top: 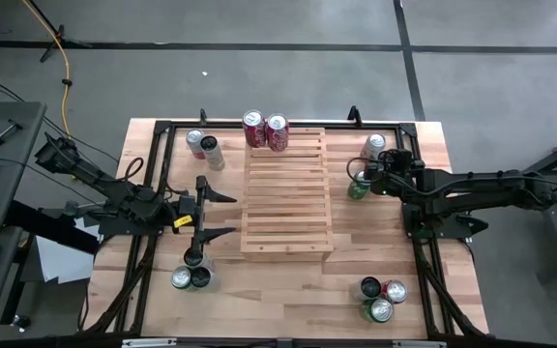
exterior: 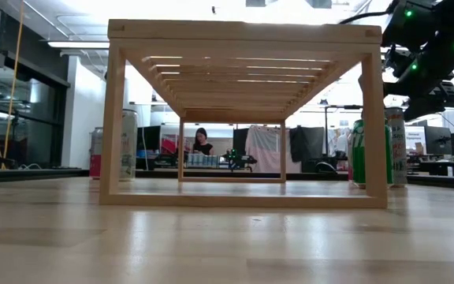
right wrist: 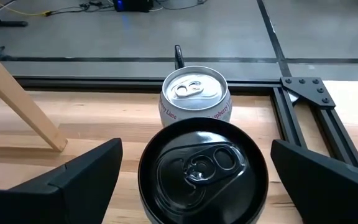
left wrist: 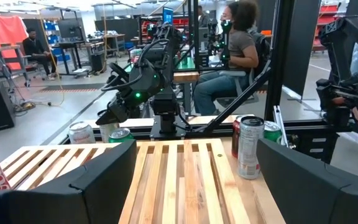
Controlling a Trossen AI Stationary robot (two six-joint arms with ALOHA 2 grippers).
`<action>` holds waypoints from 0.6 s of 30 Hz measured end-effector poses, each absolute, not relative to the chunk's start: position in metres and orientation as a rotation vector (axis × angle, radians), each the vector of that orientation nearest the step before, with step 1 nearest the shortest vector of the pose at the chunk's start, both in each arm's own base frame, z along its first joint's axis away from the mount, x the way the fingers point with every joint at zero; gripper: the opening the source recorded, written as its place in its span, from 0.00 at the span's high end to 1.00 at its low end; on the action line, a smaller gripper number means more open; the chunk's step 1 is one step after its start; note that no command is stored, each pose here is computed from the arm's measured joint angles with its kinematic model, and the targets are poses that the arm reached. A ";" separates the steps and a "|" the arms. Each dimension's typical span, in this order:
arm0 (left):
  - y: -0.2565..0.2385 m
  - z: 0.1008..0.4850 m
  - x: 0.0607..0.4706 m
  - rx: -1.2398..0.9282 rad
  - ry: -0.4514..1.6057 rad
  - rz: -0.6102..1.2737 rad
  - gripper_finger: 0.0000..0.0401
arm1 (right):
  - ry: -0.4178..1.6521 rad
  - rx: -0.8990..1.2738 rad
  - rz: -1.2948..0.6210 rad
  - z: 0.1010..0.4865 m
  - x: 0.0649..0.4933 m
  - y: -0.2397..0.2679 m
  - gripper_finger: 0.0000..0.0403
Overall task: Place canned beverage on shelf
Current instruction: Align the bottom right coke soda can with the other coke soda can on the shelf
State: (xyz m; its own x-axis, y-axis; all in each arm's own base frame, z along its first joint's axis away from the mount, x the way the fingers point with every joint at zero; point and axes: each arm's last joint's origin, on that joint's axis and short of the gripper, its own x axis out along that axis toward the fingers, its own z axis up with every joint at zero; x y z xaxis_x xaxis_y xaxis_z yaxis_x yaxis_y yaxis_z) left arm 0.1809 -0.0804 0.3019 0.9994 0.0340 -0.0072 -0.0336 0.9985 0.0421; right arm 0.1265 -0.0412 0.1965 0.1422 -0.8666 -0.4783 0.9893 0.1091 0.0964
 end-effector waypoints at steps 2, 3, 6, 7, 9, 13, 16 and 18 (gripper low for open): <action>-0.080 0.302 0.181 0.042 0.008 0.037 0.19 | 0.337 0.440 -1.403 0.197 0.127 -0.041 0.02; -0.080 0.302 0.181 0.042 0.008 0.042 0.19 | 0.340 0.430 -1.402 0.197 0.127 -0.041 0.02; -0.080 0.302 0.181 0.042 0.008 0.044 0.19 | 0.331 0.386 -1.377 0.203 0.128 -0.042 0.02; -0.080 0.302 0.181 0.042 0.008 0.044 0.19 | 0.321 0.375 -1.363 0.209 0.130 -0.042 0.02; -0.080 0.302 0.181 0.042 0.008 0.045 0.19 | 0.290 0.359 -1.331 0.227 0.132 -0.042 0.02; -0.080 0.302 0.181 0.041 0.007 0.045 0.19 | 0.242 0.302 -1.263 0.270 0.137 -0.042 0.02; -0.080 0.302 0.181 0.041 0.007 0.046 0.19 | 0.224 0.272 -1.167 0.300 0.141 -0.039 0.02; -0.080 0.302 0.181 0.041 0.007 0.046 0.19 | 0.231 0.268 -1.063 0.314 0.145 -0.035 0.02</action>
